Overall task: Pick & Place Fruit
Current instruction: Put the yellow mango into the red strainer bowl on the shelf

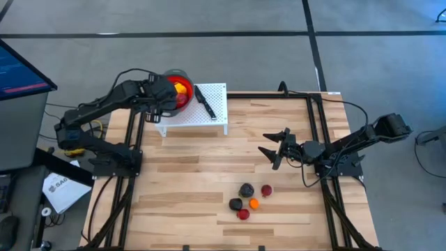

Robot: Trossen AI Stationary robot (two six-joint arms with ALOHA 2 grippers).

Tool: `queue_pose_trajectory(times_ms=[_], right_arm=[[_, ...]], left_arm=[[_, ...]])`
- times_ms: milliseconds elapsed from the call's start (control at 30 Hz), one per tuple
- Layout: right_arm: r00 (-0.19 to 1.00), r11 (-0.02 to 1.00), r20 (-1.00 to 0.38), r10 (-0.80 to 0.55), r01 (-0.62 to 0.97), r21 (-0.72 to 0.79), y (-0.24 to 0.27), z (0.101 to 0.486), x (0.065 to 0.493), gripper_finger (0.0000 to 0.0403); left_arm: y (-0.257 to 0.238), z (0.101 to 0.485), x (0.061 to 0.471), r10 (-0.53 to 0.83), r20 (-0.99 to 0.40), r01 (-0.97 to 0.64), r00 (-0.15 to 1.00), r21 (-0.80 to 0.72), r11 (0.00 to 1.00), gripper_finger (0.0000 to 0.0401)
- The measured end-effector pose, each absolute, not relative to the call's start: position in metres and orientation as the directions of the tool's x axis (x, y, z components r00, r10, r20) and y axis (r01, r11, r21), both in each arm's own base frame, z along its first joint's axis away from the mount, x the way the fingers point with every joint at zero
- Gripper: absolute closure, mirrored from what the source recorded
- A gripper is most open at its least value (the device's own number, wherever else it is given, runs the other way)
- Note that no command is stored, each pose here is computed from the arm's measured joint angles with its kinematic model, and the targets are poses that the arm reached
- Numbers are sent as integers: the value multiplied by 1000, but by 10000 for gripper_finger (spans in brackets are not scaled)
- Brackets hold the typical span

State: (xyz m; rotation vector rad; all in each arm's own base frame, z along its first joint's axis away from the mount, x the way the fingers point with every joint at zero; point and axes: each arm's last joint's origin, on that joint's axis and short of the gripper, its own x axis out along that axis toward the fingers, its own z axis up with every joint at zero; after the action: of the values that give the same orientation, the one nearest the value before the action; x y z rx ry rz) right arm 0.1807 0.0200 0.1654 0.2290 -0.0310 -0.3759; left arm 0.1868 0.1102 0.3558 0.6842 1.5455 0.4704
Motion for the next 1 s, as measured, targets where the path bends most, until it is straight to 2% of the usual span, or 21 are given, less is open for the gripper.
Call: queue_pose_trajectory(times_ms=[333,633,800,1000], right_arm=[[930,905,-13,-367,360,227,20,165,181,85],[930,905,-12,-367,360,227,20,165,181,85],[930,905,-12,-368,361,227,20,165,181,85],[930,905,-12,-368,361,227,20,165,181,85]], left_arm=[[109,340,187,633,-774,136,-30,624,769,132],[109,340,187,643,-765,92,-29,639,764,88],[105,347,181,653,-758,33,-1,652,757,73],[99,357,168,660,-749,-33,52,660,751,75]])
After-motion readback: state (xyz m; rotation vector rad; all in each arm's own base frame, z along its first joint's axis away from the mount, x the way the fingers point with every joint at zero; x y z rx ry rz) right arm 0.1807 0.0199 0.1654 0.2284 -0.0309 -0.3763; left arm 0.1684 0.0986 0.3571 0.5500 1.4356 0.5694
